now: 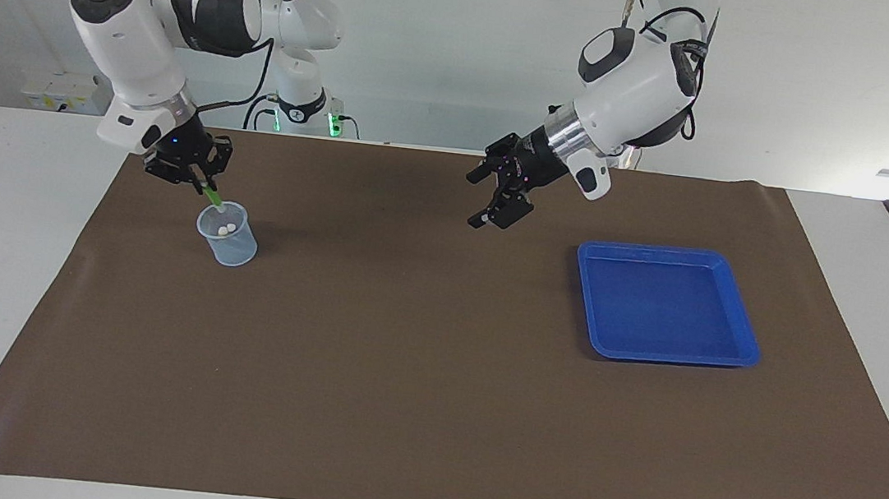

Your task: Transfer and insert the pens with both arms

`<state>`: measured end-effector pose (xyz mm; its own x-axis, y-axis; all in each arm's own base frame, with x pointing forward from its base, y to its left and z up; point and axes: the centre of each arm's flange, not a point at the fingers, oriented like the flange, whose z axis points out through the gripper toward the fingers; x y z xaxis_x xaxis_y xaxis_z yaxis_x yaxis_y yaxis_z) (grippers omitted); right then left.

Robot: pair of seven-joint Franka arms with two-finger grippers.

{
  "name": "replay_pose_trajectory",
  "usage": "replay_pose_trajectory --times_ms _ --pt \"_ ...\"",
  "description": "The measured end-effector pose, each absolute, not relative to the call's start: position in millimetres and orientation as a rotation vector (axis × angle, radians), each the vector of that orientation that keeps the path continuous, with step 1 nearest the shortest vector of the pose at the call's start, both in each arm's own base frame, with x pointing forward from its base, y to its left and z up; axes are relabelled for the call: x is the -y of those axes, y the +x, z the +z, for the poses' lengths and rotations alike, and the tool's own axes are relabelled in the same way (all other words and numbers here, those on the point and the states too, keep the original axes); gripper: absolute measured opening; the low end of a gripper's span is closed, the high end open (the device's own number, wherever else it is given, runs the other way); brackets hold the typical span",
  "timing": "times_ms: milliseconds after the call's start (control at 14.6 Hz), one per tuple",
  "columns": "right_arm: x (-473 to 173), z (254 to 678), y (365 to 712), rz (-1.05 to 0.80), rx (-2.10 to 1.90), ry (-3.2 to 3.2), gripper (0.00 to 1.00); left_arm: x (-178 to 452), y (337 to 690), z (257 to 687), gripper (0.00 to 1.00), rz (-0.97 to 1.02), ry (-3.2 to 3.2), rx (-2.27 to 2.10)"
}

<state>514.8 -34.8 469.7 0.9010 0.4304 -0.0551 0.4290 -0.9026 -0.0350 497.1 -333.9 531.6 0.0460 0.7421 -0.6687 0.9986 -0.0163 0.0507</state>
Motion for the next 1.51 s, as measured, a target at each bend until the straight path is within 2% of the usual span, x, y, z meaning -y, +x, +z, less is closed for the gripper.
replay_pose_trajectory --times_ms 344,481,618,893,1237,1511 --pt "37.2 452.7 510.9 0.114 0.678 -3.039 0.19 327.8 504.0 526.0 1.00 -0.562 1.853 -1.752" --pt "38.8 449.2 509.7 0.118 0.673 -3.039 0.36 331.2 502.4 520.6 1.00 -0.506 1.919 -1.745" --pt "37.4 455.2 511.5 0.102 0.678 -3.042 0.58 325.2 504.1 512.6 1.00 -0.454 2.000 -1.753" --pt "34.1 506.3 515.9 0.101 0.638 -3.053 0.99 293.9 508.0 506.8 1.00 -0.437 2.186 -1.681" --pt "29.9 568.6 504.4 0.183 0.402 -3.085 1.00 224.2 516.1 518.7 1.00 -0.380 2.598 -1.255" --pt "31.3 571.5 500.8 0.207 0.275 -3.100 1.00 157.1 536.5 572.3 1.00 -0.213 2.860 -0.730"
